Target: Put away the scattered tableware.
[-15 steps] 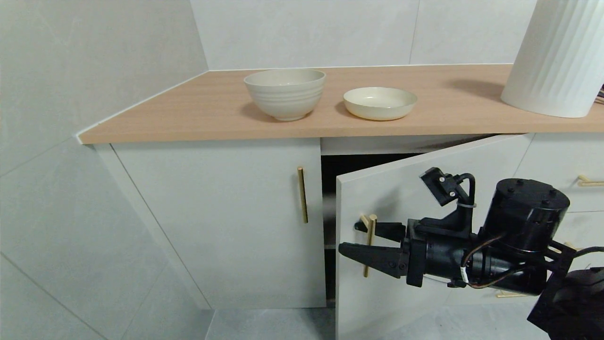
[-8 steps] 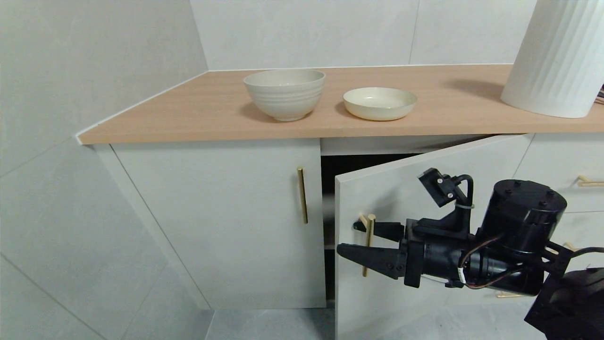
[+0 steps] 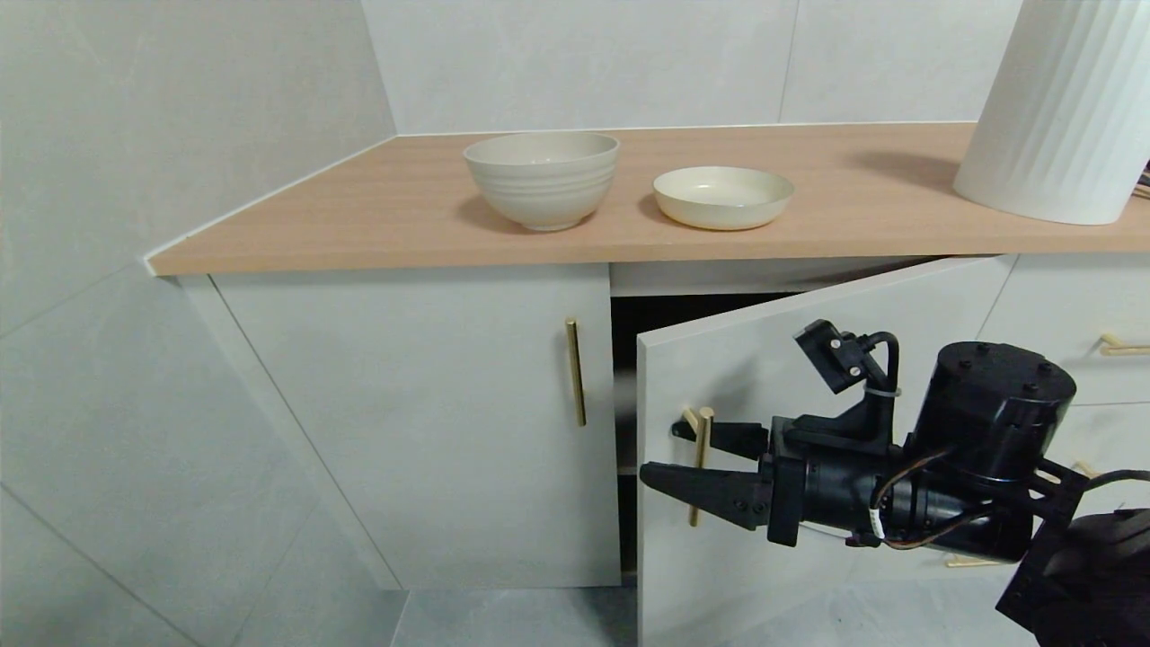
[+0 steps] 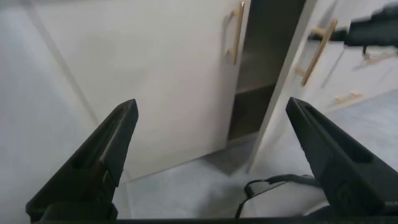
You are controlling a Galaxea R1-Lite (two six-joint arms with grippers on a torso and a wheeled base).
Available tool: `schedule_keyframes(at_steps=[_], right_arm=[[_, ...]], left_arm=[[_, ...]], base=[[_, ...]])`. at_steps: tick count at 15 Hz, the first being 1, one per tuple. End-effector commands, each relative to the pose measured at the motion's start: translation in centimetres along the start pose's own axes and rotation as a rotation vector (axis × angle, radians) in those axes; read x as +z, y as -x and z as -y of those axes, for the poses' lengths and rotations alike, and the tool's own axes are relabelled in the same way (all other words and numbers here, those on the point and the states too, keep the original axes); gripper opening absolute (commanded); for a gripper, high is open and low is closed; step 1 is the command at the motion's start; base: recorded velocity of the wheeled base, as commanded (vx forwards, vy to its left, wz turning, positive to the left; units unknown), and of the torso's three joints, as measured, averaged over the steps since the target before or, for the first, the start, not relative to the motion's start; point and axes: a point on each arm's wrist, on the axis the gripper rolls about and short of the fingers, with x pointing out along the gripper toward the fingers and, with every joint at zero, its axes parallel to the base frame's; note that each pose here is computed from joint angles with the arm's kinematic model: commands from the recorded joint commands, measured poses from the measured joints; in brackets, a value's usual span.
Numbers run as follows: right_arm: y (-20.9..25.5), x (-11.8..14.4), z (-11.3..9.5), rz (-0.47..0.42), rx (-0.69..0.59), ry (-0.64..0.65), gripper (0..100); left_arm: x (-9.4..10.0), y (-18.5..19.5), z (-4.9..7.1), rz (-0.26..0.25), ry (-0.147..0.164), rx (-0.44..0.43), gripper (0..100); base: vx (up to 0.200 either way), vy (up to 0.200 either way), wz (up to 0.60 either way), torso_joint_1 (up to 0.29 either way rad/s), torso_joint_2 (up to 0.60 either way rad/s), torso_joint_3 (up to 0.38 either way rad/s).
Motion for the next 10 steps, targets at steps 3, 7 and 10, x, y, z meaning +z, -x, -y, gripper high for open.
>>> schedule_keyframes(at_steps=[3, 7, 10], right_arm=[[-0.2, -0.5, 0.4, -0.016, -0.006, -0.016, 100], [-0.3, -0.6, 0.7, -0.019, -0.012, -0.020, 100], [-0.5, -0.8, 0.9, -0.023, -0.014, -0.022, 100]], left_arm=[[1.3, -11.7, -2.5, -0.273, 0.096, -0.181, 100], [-1.0, -13.6, -1.9, -0.378, 0.117, -0.249, 100], [-0.8, -13.7, -1.3, -0.382, 0.179, -0.271, 100]], base=[[0.000, 0.000, 0.00, 0.000, 0.00, 0.000], [0.000, 0.000, 0.00, 0.000, 0.00, 0.000], [0.000, 0.000, 0.00, 0.000, 0.00, 0.000]])
